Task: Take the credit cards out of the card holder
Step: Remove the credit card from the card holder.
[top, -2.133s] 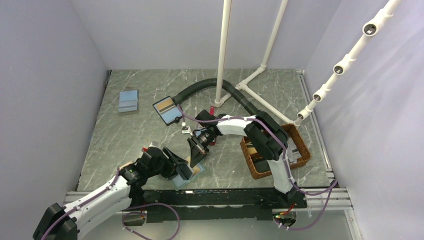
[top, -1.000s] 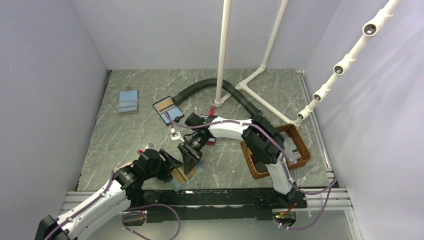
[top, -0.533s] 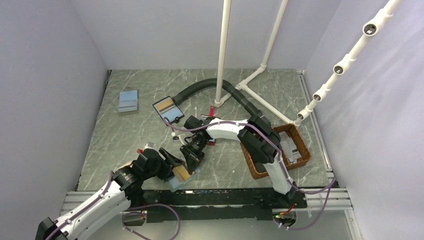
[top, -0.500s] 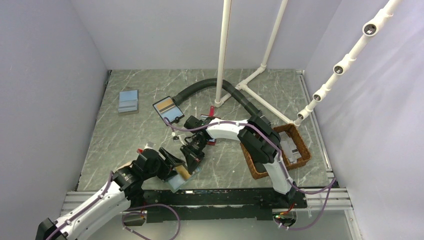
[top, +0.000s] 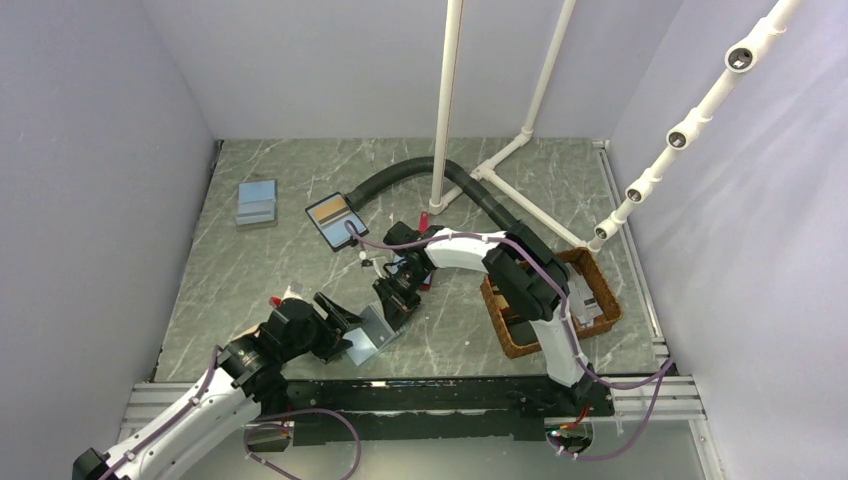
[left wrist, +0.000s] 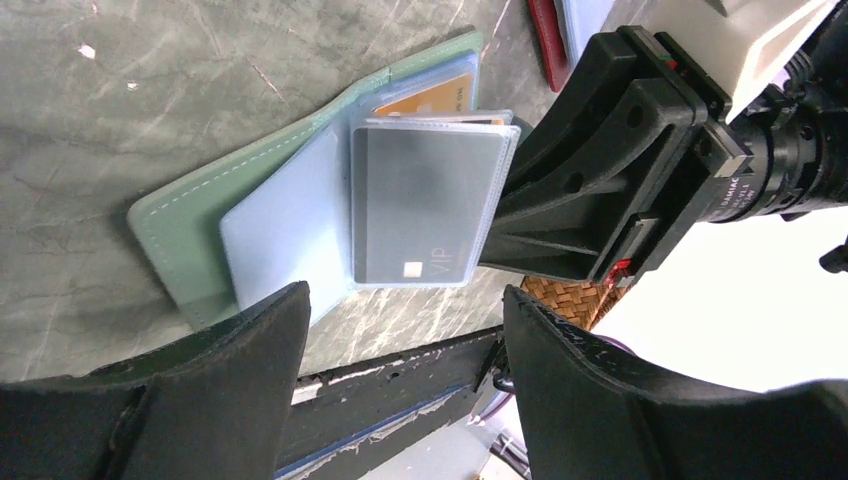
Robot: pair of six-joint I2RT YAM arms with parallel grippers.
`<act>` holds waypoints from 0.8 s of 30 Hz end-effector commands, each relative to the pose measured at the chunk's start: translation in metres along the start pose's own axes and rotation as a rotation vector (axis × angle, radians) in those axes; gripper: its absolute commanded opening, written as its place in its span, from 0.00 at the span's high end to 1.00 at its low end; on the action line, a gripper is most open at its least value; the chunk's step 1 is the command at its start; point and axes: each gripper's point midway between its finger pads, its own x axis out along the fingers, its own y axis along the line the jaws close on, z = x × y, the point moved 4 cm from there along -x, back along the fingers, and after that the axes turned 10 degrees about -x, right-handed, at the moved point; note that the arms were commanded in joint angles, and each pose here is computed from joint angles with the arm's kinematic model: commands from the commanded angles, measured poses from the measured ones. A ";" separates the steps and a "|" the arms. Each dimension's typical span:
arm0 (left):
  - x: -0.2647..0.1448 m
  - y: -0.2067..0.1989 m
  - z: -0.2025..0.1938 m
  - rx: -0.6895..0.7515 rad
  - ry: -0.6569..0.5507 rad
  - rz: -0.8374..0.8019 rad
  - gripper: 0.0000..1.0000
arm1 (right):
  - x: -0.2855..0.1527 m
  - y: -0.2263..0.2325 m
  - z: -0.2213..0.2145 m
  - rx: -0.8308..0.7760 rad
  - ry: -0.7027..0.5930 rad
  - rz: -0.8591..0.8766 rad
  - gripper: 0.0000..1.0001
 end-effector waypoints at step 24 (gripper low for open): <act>0.019 -0.014 0.000 0.012 -0.003 -0.016 0.27 | -0.035 0.015 0.021 -0.081 -0.120 0.074 0.65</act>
